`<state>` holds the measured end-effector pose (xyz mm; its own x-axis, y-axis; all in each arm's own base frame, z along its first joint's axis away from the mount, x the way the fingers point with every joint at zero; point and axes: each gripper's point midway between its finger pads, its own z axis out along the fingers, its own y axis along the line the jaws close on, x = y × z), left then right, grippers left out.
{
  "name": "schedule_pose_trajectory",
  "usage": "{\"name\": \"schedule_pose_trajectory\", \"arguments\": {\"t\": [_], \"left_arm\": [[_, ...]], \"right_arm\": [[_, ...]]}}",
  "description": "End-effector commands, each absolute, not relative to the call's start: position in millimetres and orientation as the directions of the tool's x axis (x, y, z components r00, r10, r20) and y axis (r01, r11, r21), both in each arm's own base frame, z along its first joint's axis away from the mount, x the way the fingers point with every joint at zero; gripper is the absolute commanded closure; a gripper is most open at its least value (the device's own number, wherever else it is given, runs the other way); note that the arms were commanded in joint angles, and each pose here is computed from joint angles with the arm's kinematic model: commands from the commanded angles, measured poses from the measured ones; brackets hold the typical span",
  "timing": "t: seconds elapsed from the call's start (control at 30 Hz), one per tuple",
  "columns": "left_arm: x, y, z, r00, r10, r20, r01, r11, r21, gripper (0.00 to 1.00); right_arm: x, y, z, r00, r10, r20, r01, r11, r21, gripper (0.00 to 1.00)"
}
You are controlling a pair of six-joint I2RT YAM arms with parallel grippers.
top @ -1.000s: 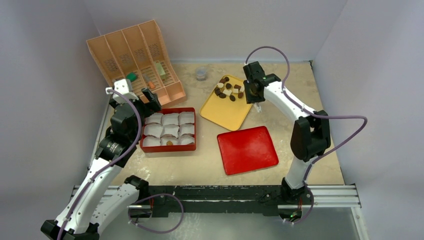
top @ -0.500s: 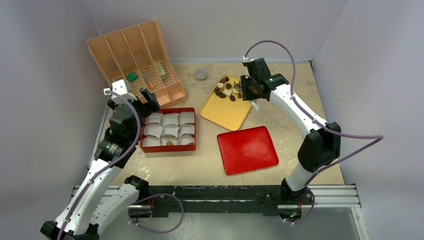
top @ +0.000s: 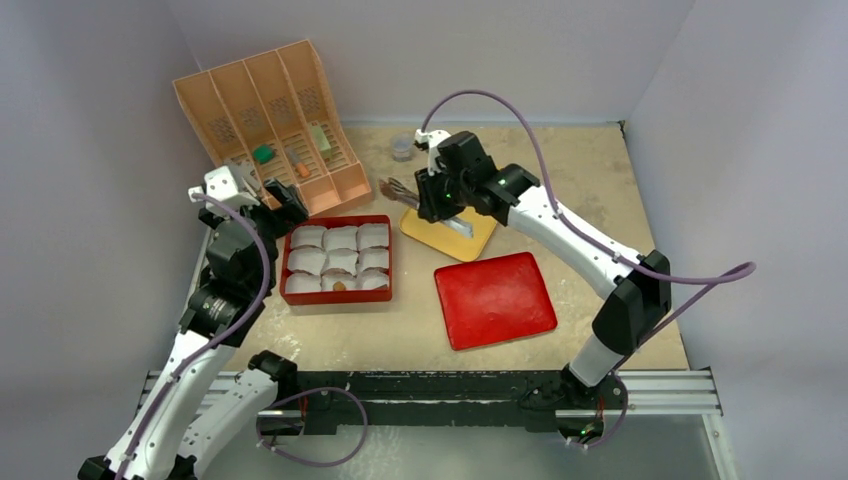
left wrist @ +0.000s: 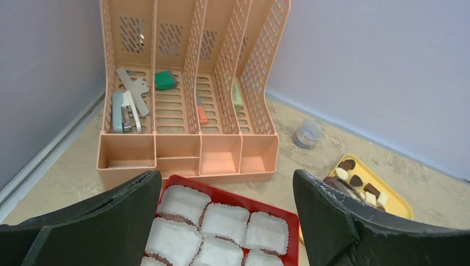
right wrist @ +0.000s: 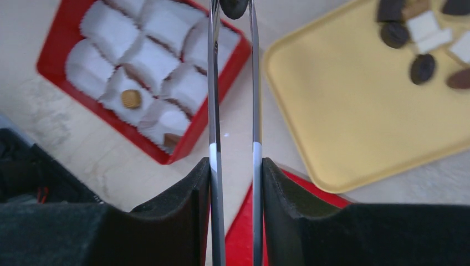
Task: Pack the chocolate
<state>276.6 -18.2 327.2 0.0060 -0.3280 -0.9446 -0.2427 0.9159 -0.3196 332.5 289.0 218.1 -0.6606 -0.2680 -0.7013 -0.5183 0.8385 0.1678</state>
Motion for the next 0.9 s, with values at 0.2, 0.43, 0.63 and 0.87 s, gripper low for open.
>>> {"name": "schedule_pose_trajectory", "arguments": {"t": [0.2,0.43,0.63,0.87], "left_arm": [[266,1,344,0.100,-0.342,-0.934,-0.300,0.885,-0.356,0.12],[264,5,344,0.101,-0.338,-0.936,-0.322,0.879,-0.352,0.12],[264,5,343,0.101,-0.339,-0.935,-0.323,0.878,-0.353,0.12],[265,4,343,0.100,-0.339,-0.936,-0.322,0.879,-0.353,0.12]], "right_arm": [[294,399,245,-0.567,-0.299,-0.768,-0.719,0.634,0.284,0.81],[258,450,229,-0.554,-0.369,-0.746,-0.802,0.477,0.360,0.79],[236,471,209,-0.549,-0.437,-0.713,-0.823,0.432,0.369,0.76],[219,484,187,-0.552,-0.503,-0.665,-0.830,0.411,0.378,0.75]]}}
